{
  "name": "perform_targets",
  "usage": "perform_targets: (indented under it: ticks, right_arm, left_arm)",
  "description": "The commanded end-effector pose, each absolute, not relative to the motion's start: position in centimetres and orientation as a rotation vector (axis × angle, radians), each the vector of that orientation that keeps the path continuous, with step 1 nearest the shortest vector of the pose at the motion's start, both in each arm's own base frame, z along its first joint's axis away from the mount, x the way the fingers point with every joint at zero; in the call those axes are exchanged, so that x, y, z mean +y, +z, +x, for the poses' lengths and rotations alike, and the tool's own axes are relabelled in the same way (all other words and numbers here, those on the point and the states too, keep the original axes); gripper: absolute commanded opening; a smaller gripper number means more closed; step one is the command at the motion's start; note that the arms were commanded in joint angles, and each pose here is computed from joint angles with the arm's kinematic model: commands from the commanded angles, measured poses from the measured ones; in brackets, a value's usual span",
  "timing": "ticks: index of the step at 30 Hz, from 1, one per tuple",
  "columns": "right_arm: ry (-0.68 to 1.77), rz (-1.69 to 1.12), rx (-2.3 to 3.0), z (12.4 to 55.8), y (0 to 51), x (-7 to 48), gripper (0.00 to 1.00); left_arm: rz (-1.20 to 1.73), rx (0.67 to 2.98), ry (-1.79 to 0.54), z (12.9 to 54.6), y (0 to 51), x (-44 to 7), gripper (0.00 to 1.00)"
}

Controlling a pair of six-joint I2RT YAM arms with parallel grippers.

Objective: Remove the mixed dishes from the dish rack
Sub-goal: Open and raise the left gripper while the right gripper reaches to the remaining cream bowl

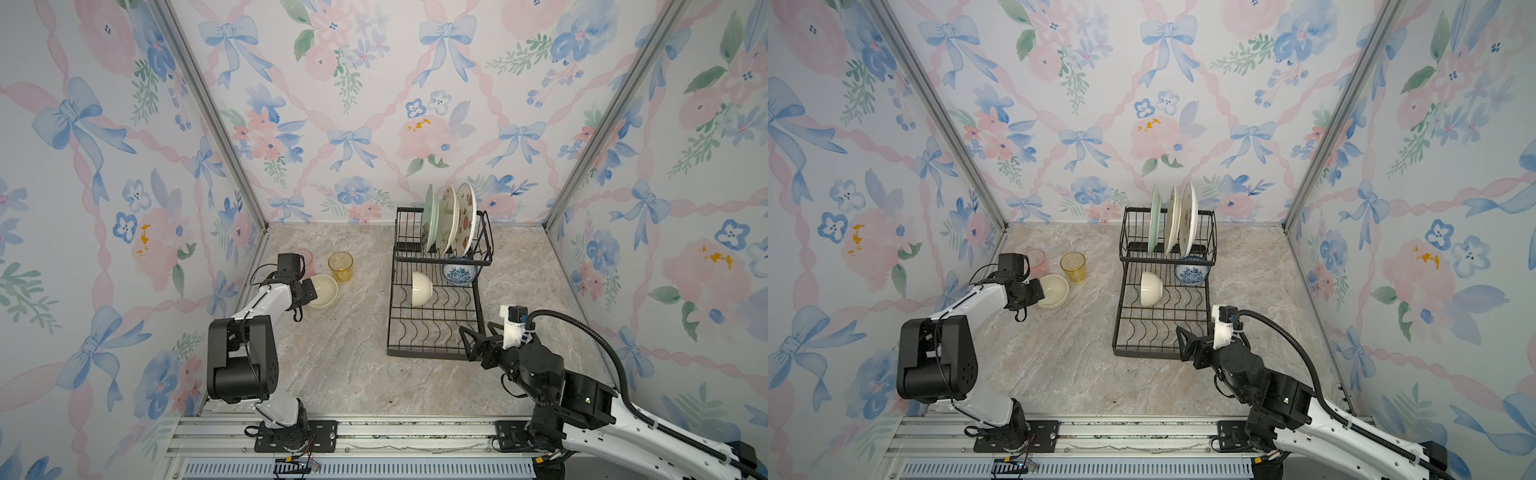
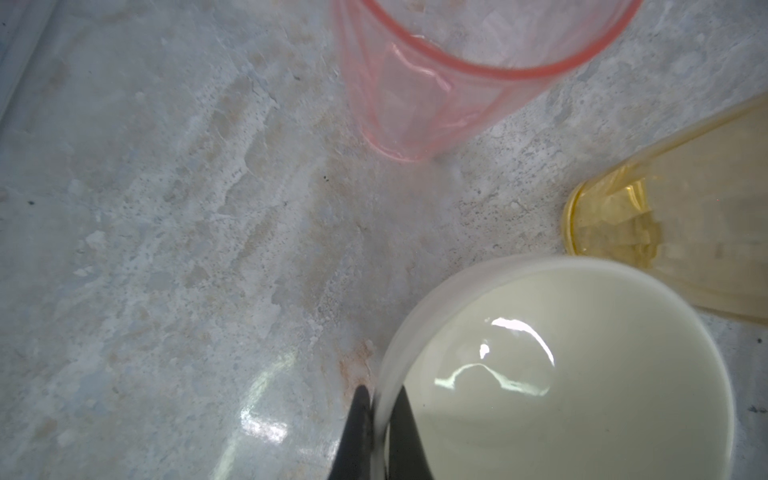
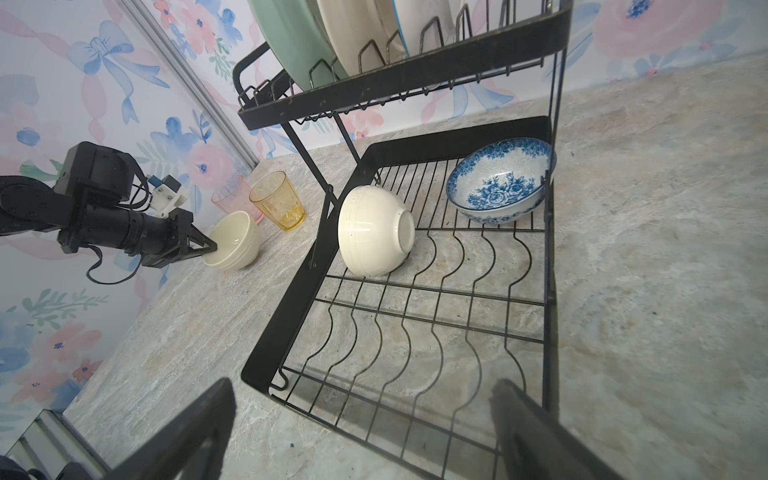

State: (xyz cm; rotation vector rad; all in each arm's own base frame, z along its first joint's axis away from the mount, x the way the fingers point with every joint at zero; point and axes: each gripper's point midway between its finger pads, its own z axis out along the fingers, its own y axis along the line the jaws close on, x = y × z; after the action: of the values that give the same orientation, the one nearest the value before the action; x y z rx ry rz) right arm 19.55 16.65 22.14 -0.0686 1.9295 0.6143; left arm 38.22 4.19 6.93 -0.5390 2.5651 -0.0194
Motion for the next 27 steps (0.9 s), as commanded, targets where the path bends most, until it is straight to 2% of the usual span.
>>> perform_targets:
  ticks: [1, 2, 3, 4, 7, 10, 12, 21, 27]
  right_arm:
    - [0.597, -0.043, 1.928, 19.8, 22.2, 16.3, 0.97]
    - [0.596, -0.044, 1.929, 19.8, 22.1, 16.3, 0.97]
    - [0.595, -0.045, 1.93, 19.8, 22.1, 16.3, 0.97]
    - [0.595, -0.045, 1.93, 19.8, 22.1, 16.3, 0.97]
    - [0.588, -0.05, 1.938, 19.9, 21.9, 16.4, 0.97]
    - [0.59, -0.062, 1.945, 19.9, 21.9, 16.8, 0.97]
    - [0.597, -0.09, 1.945, 19.9, 22.0, 17.3, 0.97]
    - [0.578, -0.221, 1.896, 21.7, 21.6, 20.9, 0.97]
    - [0.573, -0.195, 1.914, 24.8, 19.6, 22.9, 0.97]
  left_arm:
    - [-0.514, 2.533, -0.043, 39.4, 8.2, 4.2, 0.0]
    - [-0.517, 2.536, -0.044, 39.4, 8.1, 4.2, 0.02]
    - [-0.518, 2.542, -0.047, 39.3, 8.0, 4.1, 0.2]
    - [-0.522, 2.543, -0.045, 39.3, 8.0, 4.2, 0.27]
    - [-0.52, 2.538, -0.052, 39.3, 8.3, 4.1, 0.32]
    - [-0.523, 2.519, -0.055, 39.1, 9.2, 4.0, 0.68]
    - [-0.515, 2.495, -0.07, 38.9, 10.3, 3.8, 0.97]
    - [-0.377, 2.316, -0.171, 36.2, 17.4, 0.2, 0.98]
    - [-0.281, 2.267, -0.302, 33.5, 19.0, -4.6, 0.98]
